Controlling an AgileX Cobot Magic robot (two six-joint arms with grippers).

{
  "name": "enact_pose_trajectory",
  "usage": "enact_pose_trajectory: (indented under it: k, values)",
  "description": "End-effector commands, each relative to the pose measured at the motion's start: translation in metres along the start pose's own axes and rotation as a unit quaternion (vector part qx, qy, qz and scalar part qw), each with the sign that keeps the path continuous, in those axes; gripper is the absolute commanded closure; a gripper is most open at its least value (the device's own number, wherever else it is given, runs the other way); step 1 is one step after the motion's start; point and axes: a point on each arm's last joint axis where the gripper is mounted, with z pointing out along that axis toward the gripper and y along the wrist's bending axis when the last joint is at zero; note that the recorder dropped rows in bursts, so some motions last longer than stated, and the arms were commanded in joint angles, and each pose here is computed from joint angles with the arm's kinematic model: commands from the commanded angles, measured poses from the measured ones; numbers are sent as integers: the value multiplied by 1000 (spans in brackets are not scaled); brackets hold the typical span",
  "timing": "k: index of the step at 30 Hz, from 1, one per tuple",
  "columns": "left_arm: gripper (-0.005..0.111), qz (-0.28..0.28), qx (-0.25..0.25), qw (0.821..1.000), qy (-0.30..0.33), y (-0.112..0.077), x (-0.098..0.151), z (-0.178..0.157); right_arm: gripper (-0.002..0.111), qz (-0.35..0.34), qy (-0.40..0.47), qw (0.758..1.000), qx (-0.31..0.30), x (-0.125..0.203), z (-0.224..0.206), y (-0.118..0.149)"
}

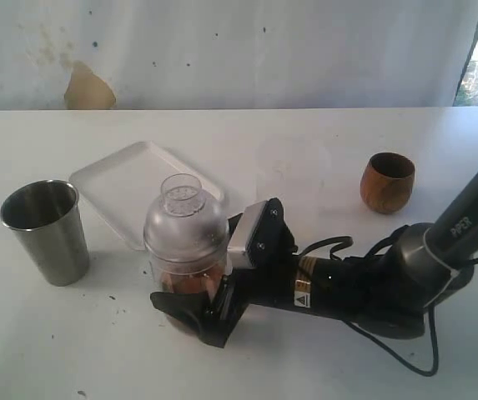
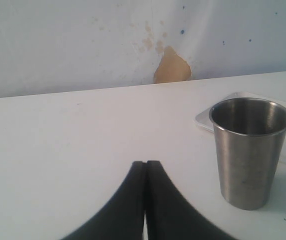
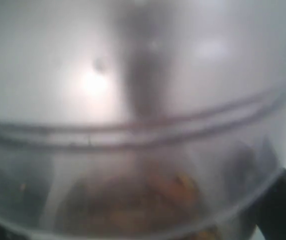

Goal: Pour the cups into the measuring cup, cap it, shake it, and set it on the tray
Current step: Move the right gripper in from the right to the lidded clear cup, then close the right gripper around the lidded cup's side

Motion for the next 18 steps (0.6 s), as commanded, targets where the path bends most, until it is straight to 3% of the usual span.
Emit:
enact_pose_trajectory:
  k: [1,18]
  values:
    - [107,-1,0,1000,-1,0,1,0,7,-4,-4,1000,-10,-2,11,4]
    - [107,-1,0,1000,-1,0,1,0,7,13,-6,1000,-6,-4,15,2]
